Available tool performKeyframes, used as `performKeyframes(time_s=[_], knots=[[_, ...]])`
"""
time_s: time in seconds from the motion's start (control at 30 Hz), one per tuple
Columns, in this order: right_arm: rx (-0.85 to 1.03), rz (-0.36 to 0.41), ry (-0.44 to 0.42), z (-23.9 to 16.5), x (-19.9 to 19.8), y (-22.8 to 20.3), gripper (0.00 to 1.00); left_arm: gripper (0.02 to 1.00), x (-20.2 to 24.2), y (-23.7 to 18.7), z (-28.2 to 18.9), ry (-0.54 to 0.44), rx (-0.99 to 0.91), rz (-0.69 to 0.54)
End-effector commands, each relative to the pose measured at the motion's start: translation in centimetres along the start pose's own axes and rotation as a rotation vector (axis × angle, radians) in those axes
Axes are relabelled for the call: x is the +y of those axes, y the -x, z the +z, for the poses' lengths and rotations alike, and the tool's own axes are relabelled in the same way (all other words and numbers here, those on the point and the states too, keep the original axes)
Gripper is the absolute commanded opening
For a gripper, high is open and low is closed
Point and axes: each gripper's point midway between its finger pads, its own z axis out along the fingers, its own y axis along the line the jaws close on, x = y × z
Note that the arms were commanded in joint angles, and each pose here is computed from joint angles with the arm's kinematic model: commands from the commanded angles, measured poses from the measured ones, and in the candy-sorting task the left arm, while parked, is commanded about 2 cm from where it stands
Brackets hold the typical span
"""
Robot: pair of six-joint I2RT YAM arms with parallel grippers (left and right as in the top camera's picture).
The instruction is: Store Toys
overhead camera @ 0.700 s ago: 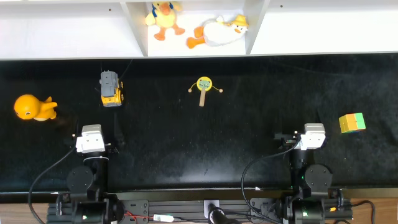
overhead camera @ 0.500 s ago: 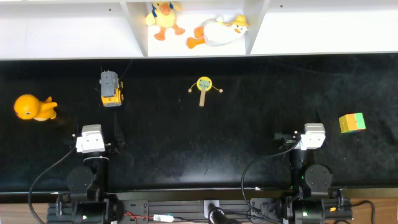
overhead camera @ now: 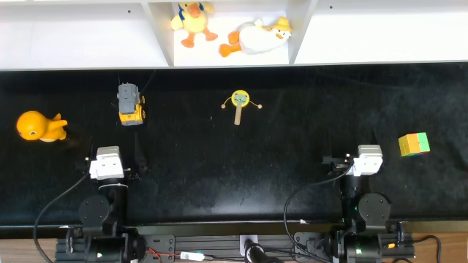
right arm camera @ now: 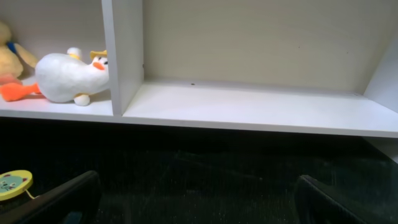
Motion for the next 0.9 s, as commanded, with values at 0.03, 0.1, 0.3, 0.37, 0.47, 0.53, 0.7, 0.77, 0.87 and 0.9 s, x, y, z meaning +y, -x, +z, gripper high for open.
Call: performKeyframes(time_s=[0.03,0.1,0.3,0.37,0.47,0.53,0.7,0.77,0.87,0.9], knots=[[0.001,0.011,0.001,0.0,0.0,-0.4,0.996,0.998,-0.2,-0.1,0.0,-0.019,0.103,-0.037],[0.001,0.011,0.001,0.0,0.0,-0.4,0.993,0.998,0.0,0.6,-0.4,-0.022,0.219,-0.039],[0.001,0.011,0.001,0.0,0.0,-0.4,0.998,0.996,2.5,3.7,-0.2,0.059,0.468,-0.159],[0.001,0.011,0.001,0.0,0.0,-0.4,0.996,0.993,2.8,4.4,0.3,0.026,0.516,-0.119],[0.001,0.011,0.001,0.0,0.0,-0.4,0.993,0.996,3.8,4.7,0.9,-0.008,0.587,-0.069],[0.001,0.011,0.001,0.0,0.0,-0.4,0.996,0.996,4.7,4.6,1.4,-0.024,0.616,-0.048],[0.001,0.011,0.001,0.0,0.0,-0.4,0.993,0.991,7.4,3.8,0.5,-0.081,0.613,-0.081],[0.001,0.011,0.001,0.0,0.0,-0.4,0.993,0.996,8.2,3.6,-0.5,-0.105,0.605,-0.093],[0.001,0.011,0.001,0.0,0.0,-0.4,0.993,0.996,9.1,2.6,-2.3,-0.112,0.630,-0.059],[0.001,0.011,0.001,0.0,0.0,-0.4,0.996,0.996,9.5,2.4,-2.5,-0.104,0.636,-0.051]])
